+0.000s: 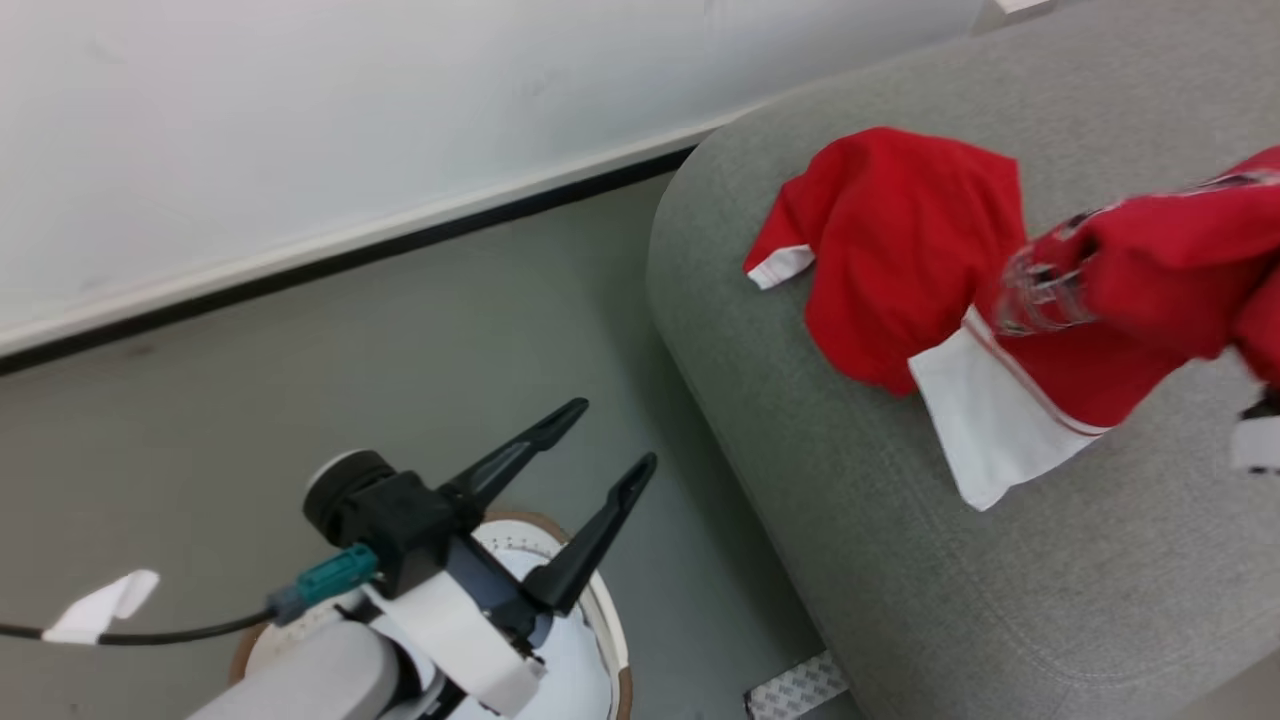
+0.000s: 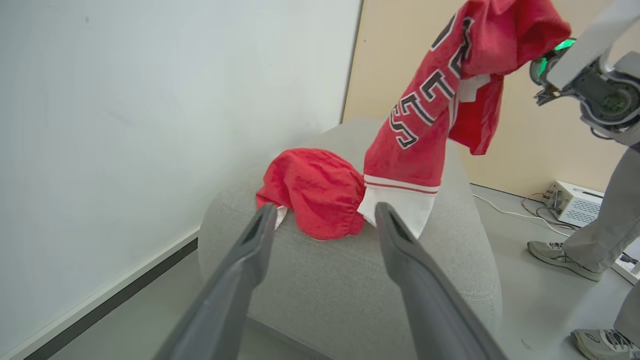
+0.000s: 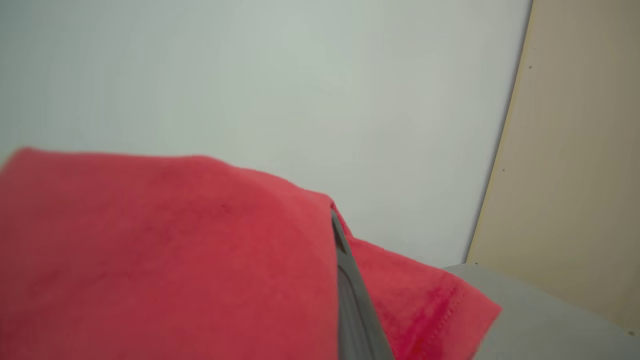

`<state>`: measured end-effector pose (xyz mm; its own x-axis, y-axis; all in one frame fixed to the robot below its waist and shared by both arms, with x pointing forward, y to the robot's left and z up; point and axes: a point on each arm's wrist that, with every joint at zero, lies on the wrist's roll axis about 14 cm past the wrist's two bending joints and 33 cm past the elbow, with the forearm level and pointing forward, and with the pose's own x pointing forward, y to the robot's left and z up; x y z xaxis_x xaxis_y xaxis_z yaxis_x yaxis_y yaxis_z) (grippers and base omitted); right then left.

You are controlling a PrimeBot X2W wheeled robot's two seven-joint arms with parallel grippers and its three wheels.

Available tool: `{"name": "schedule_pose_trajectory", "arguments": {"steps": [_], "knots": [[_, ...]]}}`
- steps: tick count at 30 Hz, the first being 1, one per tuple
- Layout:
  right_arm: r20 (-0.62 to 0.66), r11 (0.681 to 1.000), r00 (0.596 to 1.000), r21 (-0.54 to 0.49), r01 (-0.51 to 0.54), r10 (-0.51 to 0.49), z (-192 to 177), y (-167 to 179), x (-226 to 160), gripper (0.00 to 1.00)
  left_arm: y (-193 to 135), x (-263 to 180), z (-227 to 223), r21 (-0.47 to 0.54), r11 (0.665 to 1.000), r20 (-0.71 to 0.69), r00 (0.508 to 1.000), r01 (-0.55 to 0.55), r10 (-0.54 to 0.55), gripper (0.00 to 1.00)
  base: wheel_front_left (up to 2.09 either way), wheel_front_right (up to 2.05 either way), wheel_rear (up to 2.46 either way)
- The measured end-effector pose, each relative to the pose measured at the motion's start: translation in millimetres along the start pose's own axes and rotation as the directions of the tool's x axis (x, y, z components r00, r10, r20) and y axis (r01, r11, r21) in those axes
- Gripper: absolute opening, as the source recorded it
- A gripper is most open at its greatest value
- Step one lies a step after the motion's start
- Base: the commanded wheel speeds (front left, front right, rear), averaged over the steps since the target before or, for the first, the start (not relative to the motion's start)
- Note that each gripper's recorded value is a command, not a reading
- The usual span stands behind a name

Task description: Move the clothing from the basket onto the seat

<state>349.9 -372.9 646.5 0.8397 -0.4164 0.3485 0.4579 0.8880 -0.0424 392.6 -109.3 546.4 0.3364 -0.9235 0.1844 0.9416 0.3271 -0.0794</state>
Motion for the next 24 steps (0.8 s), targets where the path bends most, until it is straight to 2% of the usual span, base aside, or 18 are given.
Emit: {"name": "schedule_pose_trajectory", "arguments": {"steps": [4,7,10,14,18,21,24], "knots": [[-0.032,0.999,0.998,-0.015,0.045,-0.045,-10.1,-10.3,5.8,0.00,13.0,-9.6,-5.7,-0.003,1.000,-0.013,1.000,-0.019,0.019,1.00,0.00,0.00,0.00],[-0.049,0.991,0.990,0.013,0.136,-0.135,-21.1,-30.5,12.8,0.00,29.3,-24.7,-16.8,-0.007,0.999,-0.042,0.998,-0.041,0.041,1.00,0.00,0.00,0.00],[-0.056,0.972,0.972,0.044,0.232,-0.230,-29.7,-56.0,13.6,0.00,41.1,-36.6,-25.7,-0.012,0.998,-0.065,0.996,-0.062,0.062,1.00,0.00,0.00,0.00],[-0.093,0.947,0.944,0.023,0.320,-0.317,-48.0,-78.5,11.3,0.00,57.8,-51.3,-34.4,-0.011,0.996,-0.088,0.992,-0.092,0.090,1.00,0.00,0.00,0.00],[-0.269,0.950,0.915,0.000,0.312,-0.301,-107.6,-65.8,4.3,0.00,72.9,-62.4,-41.6,-0.022,0.992,-0.095,0.988,-0.122,0.120,1.00,0.00,0.00,0.00],[-0.407,0.950,0.864,-0.026,0.312,-0.295,-155.3,-60.2,-14.0,0.00,76.4,-68.9,-46.8,-0.033,0.991,-0.105,0.986,-0.133,0.128,1.00,0.00,0.00,0.00],[-0.541,0.965,0.802,-0.088,0.245,-0.253,-195.0,-44.6,-35.6,0.00,78.3,-74.1,-49.0,-0.036,0.988,-0.114,0.983,-0.147,0.142,1.00,0.00,0.00,0.00]]}}
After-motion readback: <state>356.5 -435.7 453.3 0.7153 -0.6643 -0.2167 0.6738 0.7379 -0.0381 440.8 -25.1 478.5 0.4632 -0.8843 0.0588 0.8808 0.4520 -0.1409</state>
